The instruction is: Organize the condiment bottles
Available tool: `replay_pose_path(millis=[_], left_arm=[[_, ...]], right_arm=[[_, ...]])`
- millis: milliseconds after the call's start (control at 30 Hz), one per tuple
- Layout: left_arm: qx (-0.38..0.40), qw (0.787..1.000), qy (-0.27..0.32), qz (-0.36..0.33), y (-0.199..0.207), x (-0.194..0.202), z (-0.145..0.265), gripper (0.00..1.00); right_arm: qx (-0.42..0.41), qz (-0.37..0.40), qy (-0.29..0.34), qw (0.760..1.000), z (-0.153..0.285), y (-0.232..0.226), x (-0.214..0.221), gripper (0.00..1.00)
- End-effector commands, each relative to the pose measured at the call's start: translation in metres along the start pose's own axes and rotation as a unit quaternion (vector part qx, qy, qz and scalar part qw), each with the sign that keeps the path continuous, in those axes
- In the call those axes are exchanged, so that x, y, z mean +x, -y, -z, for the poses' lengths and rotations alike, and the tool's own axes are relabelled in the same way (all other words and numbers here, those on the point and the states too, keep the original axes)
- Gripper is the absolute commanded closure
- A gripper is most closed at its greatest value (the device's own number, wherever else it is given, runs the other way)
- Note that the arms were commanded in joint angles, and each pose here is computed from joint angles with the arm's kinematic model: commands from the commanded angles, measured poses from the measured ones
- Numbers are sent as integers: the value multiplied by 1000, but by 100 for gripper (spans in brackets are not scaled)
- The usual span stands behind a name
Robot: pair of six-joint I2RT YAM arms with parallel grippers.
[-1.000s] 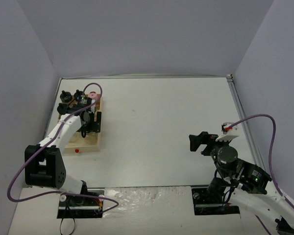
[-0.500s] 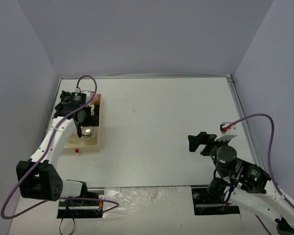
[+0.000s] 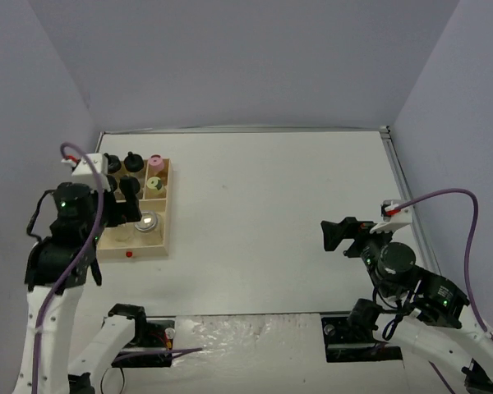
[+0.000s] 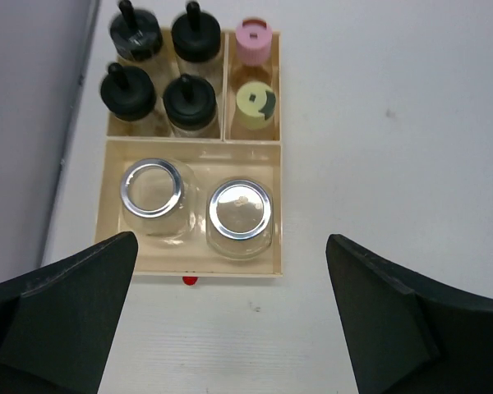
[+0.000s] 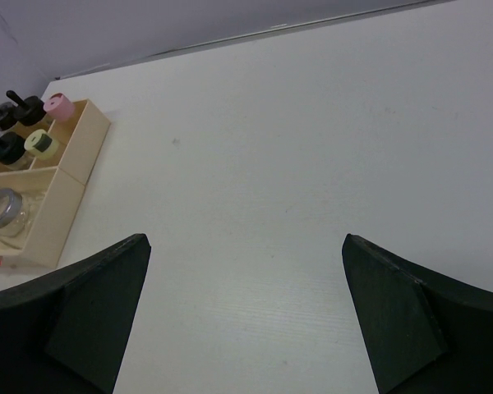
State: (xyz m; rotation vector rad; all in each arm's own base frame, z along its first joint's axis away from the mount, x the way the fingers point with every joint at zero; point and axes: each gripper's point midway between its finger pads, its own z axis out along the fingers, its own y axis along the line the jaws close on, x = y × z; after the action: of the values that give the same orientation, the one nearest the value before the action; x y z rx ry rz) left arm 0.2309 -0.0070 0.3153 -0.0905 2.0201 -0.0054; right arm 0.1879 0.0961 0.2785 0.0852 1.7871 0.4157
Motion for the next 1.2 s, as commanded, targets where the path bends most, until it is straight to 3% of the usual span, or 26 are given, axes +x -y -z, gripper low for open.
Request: replay_pose_path(millis=[0, 533, 900, 1167], left_arm=[[-42, 996, 68, 25, -25, -4, 62, 3], [-50, 988, 126, 80, -50, 58, 137, 3], [-43, 994, 81, 67, -50, 94, 132, 3], [-44, 994, 75, 68, -50, 99, 129, 3]], right_arm=[[26, -15, 56, 998, 10, 8, -44, 0], [67, 37, 64, 995, 14, 31, -41, 0], [63, 32, 65, 995, 13, 33, -34, 0], [64, 35, 60, 996, 11, 32, -32, 0]])
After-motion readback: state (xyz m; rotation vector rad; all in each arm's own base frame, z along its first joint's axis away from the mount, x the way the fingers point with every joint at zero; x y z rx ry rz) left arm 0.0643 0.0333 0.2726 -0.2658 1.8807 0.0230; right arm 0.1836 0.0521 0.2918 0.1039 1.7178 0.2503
